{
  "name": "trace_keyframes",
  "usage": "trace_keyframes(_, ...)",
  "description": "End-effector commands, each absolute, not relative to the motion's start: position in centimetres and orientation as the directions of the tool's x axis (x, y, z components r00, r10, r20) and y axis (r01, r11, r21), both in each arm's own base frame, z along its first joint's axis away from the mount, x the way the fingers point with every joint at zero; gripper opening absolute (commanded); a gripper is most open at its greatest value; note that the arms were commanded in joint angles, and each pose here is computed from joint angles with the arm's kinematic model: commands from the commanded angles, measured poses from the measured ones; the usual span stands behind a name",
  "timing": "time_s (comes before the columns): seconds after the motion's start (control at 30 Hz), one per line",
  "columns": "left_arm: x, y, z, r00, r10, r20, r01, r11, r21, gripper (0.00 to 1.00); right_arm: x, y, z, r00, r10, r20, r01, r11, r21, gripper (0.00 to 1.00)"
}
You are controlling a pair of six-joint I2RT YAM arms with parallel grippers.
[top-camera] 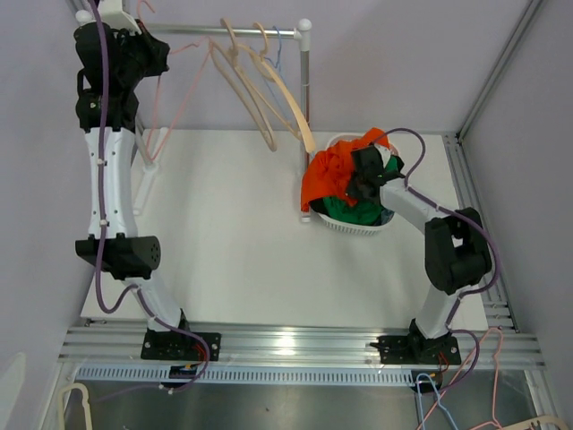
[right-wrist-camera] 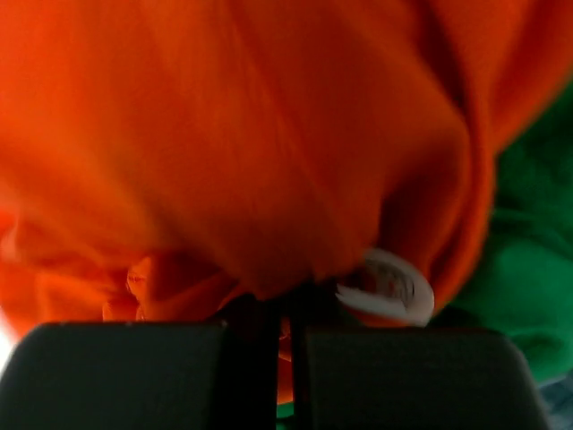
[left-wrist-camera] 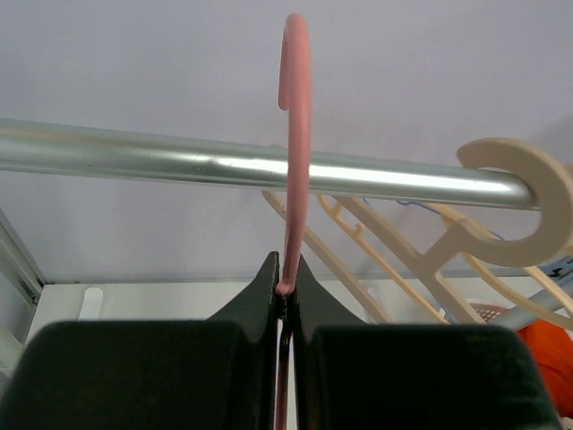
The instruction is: Remove the t-shirt from the hanger
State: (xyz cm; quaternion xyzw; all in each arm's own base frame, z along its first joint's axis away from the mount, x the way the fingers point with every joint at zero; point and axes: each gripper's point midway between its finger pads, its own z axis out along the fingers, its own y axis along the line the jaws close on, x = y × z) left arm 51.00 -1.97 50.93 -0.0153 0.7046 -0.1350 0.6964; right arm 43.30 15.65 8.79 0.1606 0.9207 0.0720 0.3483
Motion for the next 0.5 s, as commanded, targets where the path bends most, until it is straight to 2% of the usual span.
trace_keyframes(0.0,52.0,-1.5,50.6,-0.023,-0.175,-0.984,0.151,0.973,-0.176,0.01,39.2,16.5,6.3,-0.8,0.376,-0.468,0.275,0.923,0.271,0.0)
trace_keyframes(0.13,53.3,-1.2,49.8,-0.027,-0.158,-0.987,0.138,0.977,-0.16,0.01,38.7,16.8,5.5,-0.827,0.355,-0.437,0.258,0.929,0.267,0.0)
trace_keyframes(0.2,53.8,-0.9,49.5,-0.028,-0.149,-0.988,0.121,0.981,-0.151,0.01,38.6,16.7,5.8,-0.825,0.351,-0.443,0.255,0.931,0.262,0.07)
trace_keyframes(0.23,54.2,-0.8,49.0,-0.035,-0.147,-0.989,0.114,0.982,-0.15,0.01,38.5,16.4,6.0,-0.821,0.356,-0.446,0.264,0.93,0.255,0.27)
trace_keyframes(0.3,54.5,-0.7,48.8,-0.039,-0.144,-0.989,0.11,0.983,-0.147,0.0,38.5,16.4,7.5,-0.804,0.351,-0.481,0.248,0.932,0.265,0.93)
trace_keyframes(0.33,54.7,-0.8,48.4,-0.045,-0.146,-0.988,0.108,0.983,-0.15,0.01,38.5,16.2,8.0,-0.796,0.351,-0.494,0.248,0.932,0.264,0.99)
trace_keyframes(0.47,55.2,-1.0,47.9,-0.045,-0.15,-0.988,0.112,0.982,-0.154,0.0,38.7,15.7,11.8,-0.741,0.343,-0.578,0.225,0.937,0.268,1.0)
